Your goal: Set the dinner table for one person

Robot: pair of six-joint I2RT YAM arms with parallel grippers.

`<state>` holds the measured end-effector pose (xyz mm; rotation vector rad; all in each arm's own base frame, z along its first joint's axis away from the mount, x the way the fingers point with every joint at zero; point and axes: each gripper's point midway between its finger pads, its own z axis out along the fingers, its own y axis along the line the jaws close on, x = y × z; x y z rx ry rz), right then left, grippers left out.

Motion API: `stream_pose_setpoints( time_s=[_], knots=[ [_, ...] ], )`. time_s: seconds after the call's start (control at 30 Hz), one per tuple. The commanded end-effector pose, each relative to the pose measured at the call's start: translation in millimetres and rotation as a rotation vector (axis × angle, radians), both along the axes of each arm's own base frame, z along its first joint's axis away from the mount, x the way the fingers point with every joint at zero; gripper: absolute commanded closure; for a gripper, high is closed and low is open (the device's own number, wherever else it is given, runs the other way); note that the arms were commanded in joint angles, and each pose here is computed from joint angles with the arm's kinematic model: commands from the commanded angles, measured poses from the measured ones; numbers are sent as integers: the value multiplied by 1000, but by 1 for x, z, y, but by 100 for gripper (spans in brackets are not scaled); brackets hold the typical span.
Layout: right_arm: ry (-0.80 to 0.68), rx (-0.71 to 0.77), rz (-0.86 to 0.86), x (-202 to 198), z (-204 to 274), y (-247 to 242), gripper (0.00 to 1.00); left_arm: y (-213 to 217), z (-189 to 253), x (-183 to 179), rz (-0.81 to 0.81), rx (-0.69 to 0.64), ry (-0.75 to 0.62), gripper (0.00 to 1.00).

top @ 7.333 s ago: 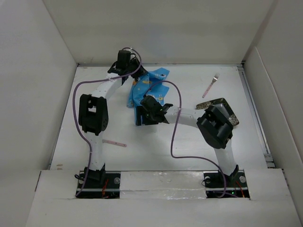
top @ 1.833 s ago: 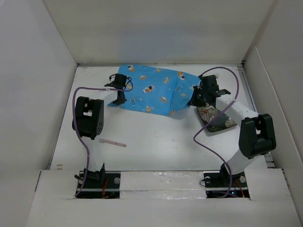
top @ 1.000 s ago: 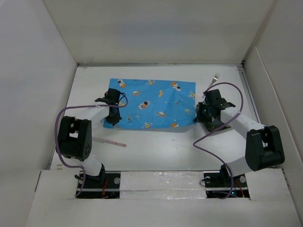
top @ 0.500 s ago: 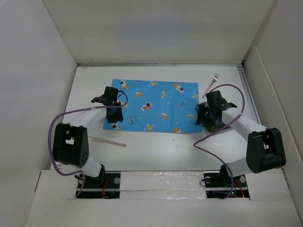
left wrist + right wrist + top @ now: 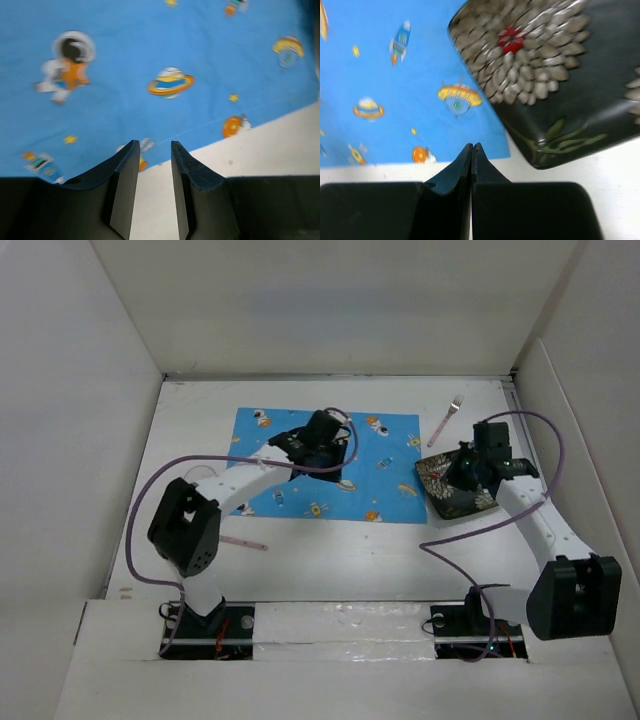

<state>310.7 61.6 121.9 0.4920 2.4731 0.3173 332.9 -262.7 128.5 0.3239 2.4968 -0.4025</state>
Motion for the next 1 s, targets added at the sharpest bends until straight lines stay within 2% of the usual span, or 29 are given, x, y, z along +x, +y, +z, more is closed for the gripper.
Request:
stream_pose_setpoints(
  time_s=[0.0, 0.03, 0.07, 0.1, 0.17, 0.2, 0.27, 0.4, 0.57, 0.73, 0.87, 0.97],
  knots=[
    [-108, 49, -175, 12, 27, -29, 95, -56, -2, -11, -104, -50, -10, 71],
    [-122, 73, -214, 9, 30, -37, 90, -69, -3, -16, -139, -53, -9, 71],
    [-125, 111, -262, 7, 29, -51, 77, -82, -16, -22, -171, -38, 15, 70],
    [-109, 130, -288, 1, 18, -56, 70, -106, -12, -34, -230, -49, 2, 70],
    [-113, 171, -343, -5, 14, -69, 54, -128, -22, -46, -291, -31, 5, 70],
    [-94, 187, -359, -10, 7, -71, 49, -143, -26, -55, -330, -34, 8, 69],
    [-80, 196, -394, -15, 0, -79, 46, -154, -32, -61, -355, -56, 27, 66],
    [-43, 251, -499, -27, -21, -105, 45, -171, -40, -65, -395, -102, 73, 52],
    [-2, 314, -549, -34, -43, -112, 46, -182, -51, -70, -428, -112, 94, 51],
    [27, 324, -575, -32, -58, -114, 48, -193, -70, -79, -453, -104, 131, 53],
    [18, 348, -592, -24, -65, -118, 60, -198, -88, -84, -467, -90, 165, 63],
    [30, 351, -610, -18, -70, -122, 65, -200, -101, -86, -469, -83, 194, 69]
  ],
)
